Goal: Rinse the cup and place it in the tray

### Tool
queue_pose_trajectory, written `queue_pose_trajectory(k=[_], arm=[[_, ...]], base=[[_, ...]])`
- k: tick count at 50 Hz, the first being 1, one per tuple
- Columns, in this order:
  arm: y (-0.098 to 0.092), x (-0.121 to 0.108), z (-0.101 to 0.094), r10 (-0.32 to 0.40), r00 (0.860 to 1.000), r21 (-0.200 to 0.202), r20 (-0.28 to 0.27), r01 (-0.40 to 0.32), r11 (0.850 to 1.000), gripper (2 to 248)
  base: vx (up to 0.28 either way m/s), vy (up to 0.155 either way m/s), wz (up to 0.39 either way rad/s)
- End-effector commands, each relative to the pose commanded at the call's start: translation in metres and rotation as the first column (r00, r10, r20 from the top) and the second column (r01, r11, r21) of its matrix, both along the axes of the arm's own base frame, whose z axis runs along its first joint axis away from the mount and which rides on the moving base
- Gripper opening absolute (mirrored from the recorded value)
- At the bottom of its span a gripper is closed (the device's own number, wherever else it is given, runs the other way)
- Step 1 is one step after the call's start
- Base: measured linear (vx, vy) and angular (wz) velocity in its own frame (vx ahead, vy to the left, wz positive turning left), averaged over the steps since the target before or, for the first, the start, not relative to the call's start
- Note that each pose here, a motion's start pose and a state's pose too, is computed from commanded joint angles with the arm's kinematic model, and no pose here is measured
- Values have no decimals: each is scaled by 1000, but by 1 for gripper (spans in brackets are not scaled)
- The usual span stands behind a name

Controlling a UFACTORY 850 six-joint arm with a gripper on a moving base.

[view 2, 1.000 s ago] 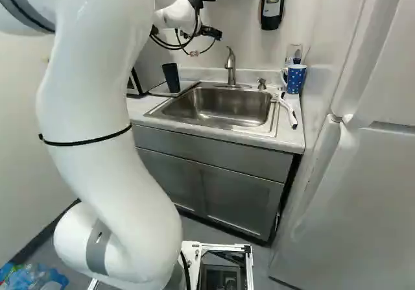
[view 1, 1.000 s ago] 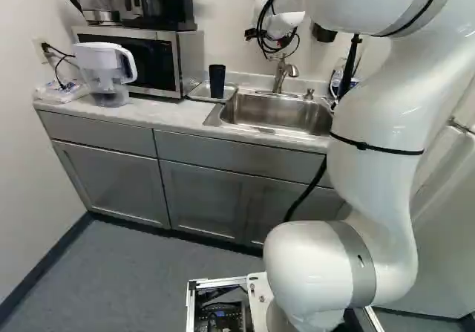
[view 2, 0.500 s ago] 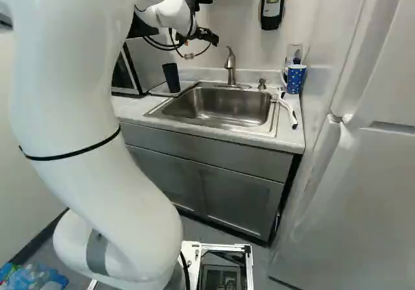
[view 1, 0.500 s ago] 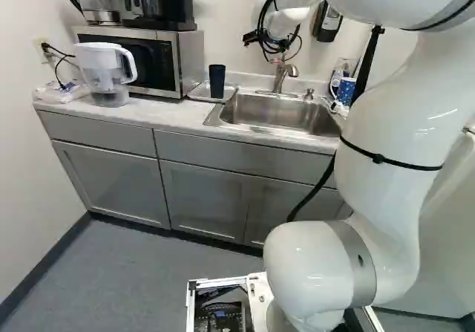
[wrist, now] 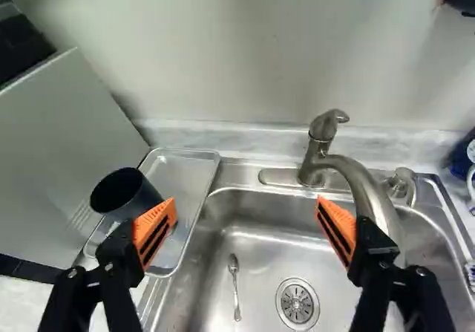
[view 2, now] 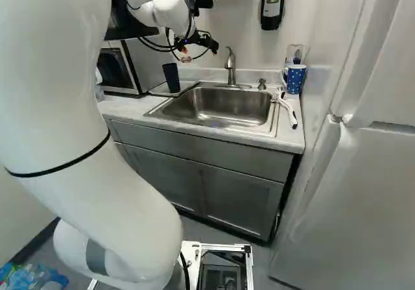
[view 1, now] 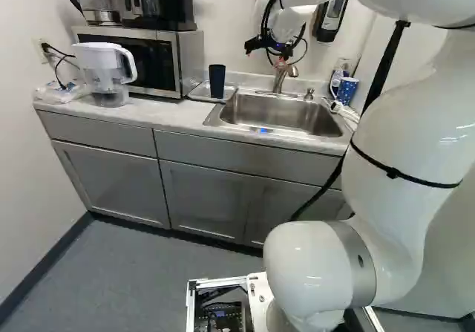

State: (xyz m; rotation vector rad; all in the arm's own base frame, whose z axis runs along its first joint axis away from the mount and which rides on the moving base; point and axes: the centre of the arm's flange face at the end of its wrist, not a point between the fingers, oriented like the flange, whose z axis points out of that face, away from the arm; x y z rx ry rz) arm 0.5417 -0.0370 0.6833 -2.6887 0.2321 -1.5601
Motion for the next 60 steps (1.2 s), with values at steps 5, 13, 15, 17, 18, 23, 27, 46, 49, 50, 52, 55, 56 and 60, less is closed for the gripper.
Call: queue_pose_trajectory(k=[5, 13, 15, 17, 18, 23, 27, 46, 49, 50, 52, 55, 56, 60], arm=[[-2, -8, -2, -4, 1000, 2, -25, 4, 1000, 247], [-6, -21, -5, -11, 998, 6, -64, 11, 1000, 247], [-7, -24, -6, -13, 997, 7, -74, 13, 1000, 247], [-8, -27, -6, -15, 996, 8, -84, 15, 1000, 247], [-8, -29, -7, -16, 996, 8, -89, 16, 1000, 247], [-11, -37, -9, -21, 993, 10, -113, 22, 1000, 247], [-13, -44, -10, -25, 991, 12, -133, 27, 1000, 247], [-25, -69, -14, -52, 982, 17, -180, 56, 998, 247], [-25, -69, -14, -52, 982, 17, -180, 56, 998, 247], [-25, -69, -14, -52, 982, 17, -180, 56, 998, 247], [-25, -69, -14, -52, 982, 17, -180, 56, 998, 247], [-25, -69, -14, -52, 982, 17, -180, 56, 998, 247], [-25, -69, -14, -52, 982, 17, -180, 56, 998, 247], [-25, -69, -14, -52, 982, 17, -180, 56, 998, 247]], base=[[0, 0, 0], [0, 0, 0], [0, 0, 0], [0, 0, 0], [0, 0, 0], [0, 0, 0], [0, 0, 0], [0, 0, 0], [0, 0, 0], [0, 0, 0], [0, 0, 0], [0, 0, 0], [0, 0, 0], [0, 0, 0]])
